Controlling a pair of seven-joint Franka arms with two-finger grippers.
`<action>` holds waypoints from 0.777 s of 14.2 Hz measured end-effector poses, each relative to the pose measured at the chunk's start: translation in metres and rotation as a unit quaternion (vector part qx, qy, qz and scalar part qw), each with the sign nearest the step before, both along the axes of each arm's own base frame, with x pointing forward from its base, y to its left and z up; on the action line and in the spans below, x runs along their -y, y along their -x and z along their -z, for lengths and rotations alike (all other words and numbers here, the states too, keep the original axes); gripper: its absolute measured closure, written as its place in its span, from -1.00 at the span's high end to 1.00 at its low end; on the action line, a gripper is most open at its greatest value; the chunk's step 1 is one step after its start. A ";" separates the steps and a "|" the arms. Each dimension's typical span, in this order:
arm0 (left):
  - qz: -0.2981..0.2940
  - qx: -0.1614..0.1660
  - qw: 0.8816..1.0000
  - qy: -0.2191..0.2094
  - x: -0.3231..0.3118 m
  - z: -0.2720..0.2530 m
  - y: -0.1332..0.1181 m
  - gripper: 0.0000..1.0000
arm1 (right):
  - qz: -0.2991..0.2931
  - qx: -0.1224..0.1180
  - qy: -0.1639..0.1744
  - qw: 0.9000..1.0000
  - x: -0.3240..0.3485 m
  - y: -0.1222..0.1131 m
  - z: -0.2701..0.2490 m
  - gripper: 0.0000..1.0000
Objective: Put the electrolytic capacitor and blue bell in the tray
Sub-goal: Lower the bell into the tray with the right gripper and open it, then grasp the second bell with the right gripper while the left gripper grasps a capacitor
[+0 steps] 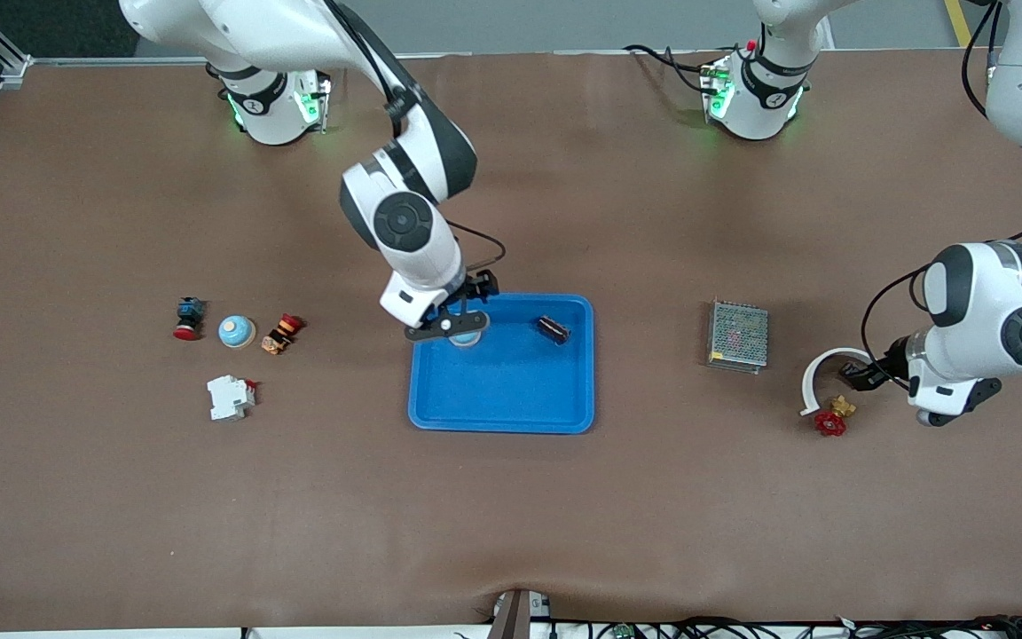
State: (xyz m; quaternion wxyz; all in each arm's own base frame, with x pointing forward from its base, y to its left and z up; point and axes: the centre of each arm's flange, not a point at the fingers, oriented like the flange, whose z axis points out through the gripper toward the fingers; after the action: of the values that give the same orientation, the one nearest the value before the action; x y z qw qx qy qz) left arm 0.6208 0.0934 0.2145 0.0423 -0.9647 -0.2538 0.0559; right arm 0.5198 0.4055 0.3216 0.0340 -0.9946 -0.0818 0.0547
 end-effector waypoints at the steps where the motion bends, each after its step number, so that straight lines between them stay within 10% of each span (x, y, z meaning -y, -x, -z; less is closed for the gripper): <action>1: 0.000 0.000 1.000 0.001 0.000 0.004 0.002 0.59 | -0.011 -0.005 0.008 1.000 0.012 -0.001 -0.019 1.00; 6: 0.000 0.007 1.000 0.006 0.000 0.012 0.002 0.59 | -0.116 -0.013 0.046 0.992 0.100 -0.023 -0.089 1.00; 11: 0.007 0.010 1.000 0.013 0.010 0.020 0.001 0.44 | -0.249 -0.016 0.012 0.968 0.242 -0.070 -0.109 1.00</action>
State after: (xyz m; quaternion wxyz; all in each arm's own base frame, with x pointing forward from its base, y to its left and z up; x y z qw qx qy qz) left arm 0.6199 0.0829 0.1946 0.0281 -0.9674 -0.2469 0.0495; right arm 0.5895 0.1637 0.4311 0.0086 -0.9423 -0.3253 0.0785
